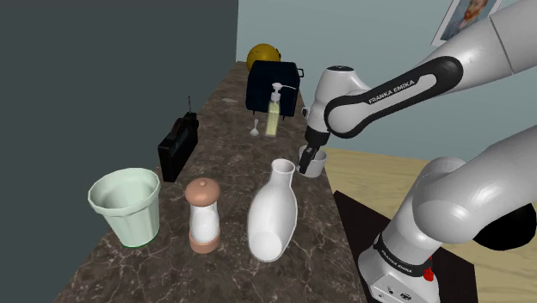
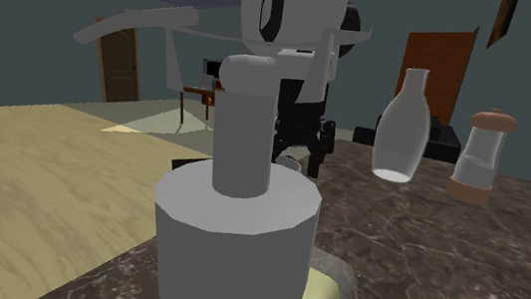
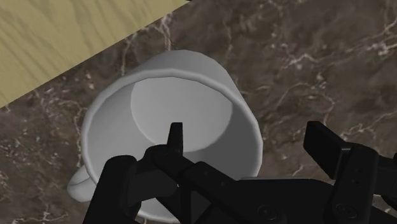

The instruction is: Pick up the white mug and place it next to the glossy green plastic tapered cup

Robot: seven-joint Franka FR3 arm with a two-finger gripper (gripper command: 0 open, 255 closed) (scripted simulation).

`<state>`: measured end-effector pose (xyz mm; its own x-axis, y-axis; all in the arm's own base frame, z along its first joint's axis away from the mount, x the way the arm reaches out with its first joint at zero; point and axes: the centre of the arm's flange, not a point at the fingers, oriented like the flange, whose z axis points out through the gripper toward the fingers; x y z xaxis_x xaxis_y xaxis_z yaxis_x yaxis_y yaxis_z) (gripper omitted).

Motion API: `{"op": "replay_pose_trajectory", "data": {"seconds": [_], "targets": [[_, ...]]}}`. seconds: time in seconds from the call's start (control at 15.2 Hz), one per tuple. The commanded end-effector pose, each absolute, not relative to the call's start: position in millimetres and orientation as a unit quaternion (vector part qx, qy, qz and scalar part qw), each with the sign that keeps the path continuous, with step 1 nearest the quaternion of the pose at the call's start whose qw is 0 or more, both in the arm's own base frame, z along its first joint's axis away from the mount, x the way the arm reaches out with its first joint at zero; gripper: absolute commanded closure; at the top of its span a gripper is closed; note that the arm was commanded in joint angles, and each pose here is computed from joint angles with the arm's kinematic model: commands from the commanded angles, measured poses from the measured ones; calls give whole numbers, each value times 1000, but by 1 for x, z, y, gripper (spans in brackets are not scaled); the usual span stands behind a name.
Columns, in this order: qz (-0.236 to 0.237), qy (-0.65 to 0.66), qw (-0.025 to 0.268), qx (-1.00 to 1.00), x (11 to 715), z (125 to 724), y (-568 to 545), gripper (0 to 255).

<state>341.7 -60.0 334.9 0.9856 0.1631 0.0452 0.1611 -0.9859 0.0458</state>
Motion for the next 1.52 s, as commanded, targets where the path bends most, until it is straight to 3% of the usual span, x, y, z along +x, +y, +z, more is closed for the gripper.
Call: {"op": "replay_pose_trajectory", "data": {"seconds": [0.0, 0.59, 1.45], "targets": [[24, 81, 21, 996, 342, 335, -60, 255], [24, 81, 21, 996, 342, 335, -60, 255], [24, 81, 21, 996, 342, 403, -60, 255]]}}
